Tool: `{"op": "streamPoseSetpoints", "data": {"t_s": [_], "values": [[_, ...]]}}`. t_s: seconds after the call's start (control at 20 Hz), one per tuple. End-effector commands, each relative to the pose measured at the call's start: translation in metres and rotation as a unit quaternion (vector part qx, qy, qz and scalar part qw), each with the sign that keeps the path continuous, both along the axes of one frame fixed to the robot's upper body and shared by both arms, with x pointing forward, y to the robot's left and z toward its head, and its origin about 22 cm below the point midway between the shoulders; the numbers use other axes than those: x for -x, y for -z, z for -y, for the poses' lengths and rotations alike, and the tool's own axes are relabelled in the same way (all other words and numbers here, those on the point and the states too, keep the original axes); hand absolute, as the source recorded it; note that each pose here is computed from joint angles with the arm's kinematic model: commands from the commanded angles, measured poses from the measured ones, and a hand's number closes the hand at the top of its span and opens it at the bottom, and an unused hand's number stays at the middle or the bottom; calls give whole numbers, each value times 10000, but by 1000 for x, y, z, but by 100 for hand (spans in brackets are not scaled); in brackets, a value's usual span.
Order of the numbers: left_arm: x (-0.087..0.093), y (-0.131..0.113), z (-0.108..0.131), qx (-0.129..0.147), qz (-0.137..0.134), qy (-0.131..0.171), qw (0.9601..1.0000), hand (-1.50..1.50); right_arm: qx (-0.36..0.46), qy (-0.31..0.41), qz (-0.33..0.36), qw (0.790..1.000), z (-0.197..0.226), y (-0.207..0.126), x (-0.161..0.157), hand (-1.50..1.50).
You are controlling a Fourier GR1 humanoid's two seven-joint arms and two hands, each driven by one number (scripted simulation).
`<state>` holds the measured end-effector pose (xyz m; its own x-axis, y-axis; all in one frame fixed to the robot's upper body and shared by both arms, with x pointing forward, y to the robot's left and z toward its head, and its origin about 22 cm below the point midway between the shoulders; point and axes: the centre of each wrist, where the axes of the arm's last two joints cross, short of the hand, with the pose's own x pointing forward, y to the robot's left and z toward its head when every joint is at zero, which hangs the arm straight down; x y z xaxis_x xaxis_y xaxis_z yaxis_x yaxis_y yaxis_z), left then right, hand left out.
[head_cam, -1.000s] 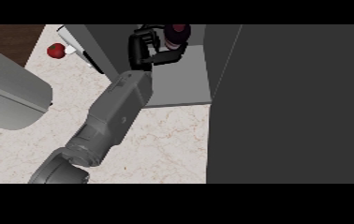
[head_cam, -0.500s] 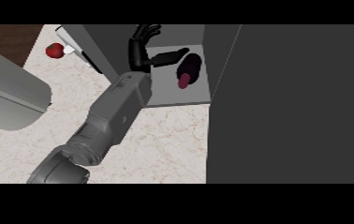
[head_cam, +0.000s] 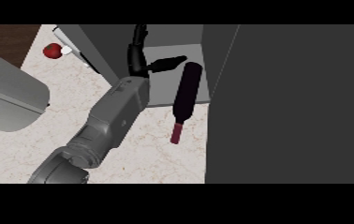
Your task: Pick up the wine, place it into the cabinet and close the cabinet
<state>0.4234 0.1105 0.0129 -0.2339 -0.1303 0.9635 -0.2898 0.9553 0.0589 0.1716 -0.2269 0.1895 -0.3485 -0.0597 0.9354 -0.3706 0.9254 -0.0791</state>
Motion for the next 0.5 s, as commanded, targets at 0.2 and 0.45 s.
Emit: {"op": "streamPoseSetpoints", "data": {"t_s": [0.2,0.45], "values": [[12,25,-16,150,120,-226,9996,-150,-24,-71,72,9999,3,-10,0,-150],[6,17,-24,167,176,-110,9996,-150,-25,-108,70,9999,-6,-6,6,-150]]}}
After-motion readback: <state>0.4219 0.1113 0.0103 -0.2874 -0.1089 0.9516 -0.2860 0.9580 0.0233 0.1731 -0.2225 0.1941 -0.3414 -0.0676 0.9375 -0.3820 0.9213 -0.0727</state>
